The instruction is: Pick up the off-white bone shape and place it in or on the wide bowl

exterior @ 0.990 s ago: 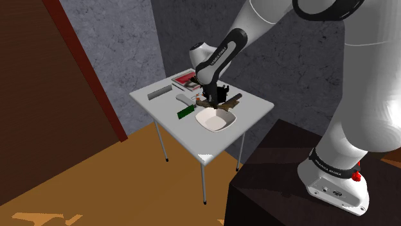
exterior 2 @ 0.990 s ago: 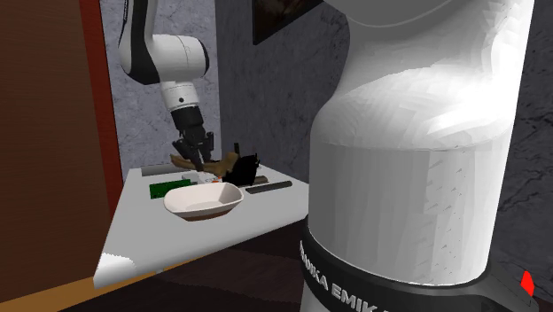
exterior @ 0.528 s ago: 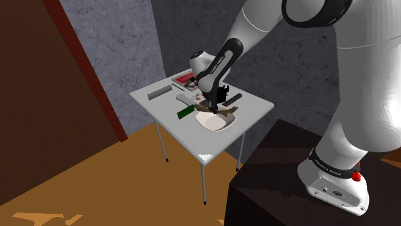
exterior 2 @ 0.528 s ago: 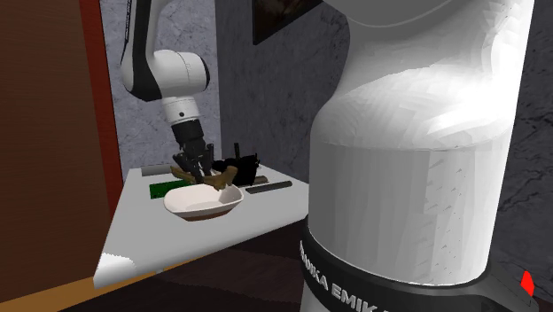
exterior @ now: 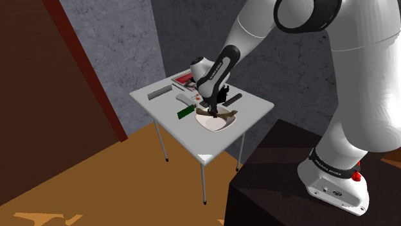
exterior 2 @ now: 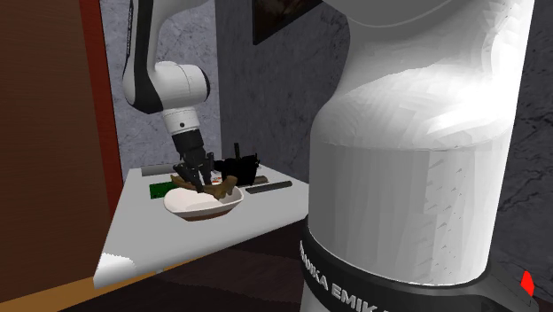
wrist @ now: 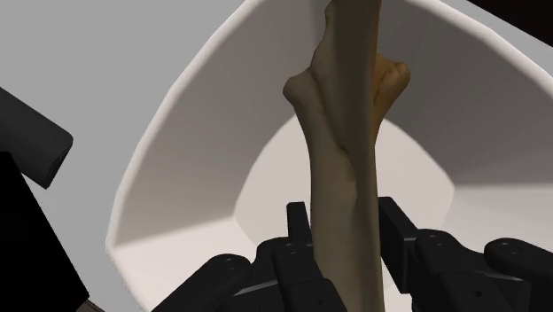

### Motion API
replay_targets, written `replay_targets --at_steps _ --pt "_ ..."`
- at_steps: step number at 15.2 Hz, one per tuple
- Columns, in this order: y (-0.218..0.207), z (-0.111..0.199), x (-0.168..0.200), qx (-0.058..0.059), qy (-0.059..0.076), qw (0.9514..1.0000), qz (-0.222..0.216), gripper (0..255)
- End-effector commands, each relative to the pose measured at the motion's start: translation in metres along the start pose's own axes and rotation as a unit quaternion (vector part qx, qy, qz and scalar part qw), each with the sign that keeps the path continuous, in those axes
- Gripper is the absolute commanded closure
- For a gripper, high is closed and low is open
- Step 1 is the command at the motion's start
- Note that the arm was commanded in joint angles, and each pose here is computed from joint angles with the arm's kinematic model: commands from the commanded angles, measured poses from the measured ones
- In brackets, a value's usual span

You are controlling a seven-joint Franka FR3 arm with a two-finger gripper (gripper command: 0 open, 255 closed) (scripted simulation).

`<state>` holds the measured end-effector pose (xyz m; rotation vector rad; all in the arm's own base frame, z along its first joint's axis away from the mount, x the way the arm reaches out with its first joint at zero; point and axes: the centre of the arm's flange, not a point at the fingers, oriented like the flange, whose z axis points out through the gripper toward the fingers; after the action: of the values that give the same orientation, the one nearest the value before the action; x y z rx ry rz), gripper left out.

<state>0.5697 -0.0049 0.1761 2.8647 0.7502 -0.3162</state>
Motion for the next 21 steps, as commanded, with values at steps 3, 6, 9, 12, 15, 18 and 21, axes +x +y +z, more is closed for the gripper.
replay_targets --at_steps 3,6,9,12,15,18,21 --pt "0.000 0.000 0.000 0.000 0.000 1.0000 0.000 255" --pt "0.000 0.000 0.000 0.000 0.000 1.0000 0.000 0" --pt "0.000 0.000 0.000 0.000 0.000 1.0000 0.000 0" --pt "0.000 -0.026 0.000 0.000 0.000 1.0000 0.000 0" --pt "0.000 -0.050 0.000 0.000 0.000 1.0000 0.000 0" --pt "0.000 -0.050 0.000 0.000 0.000 1.0000 0.000 0" --pt "0.000 -0.050 0.000 0.000 0.000 1.0000 0.000 0"
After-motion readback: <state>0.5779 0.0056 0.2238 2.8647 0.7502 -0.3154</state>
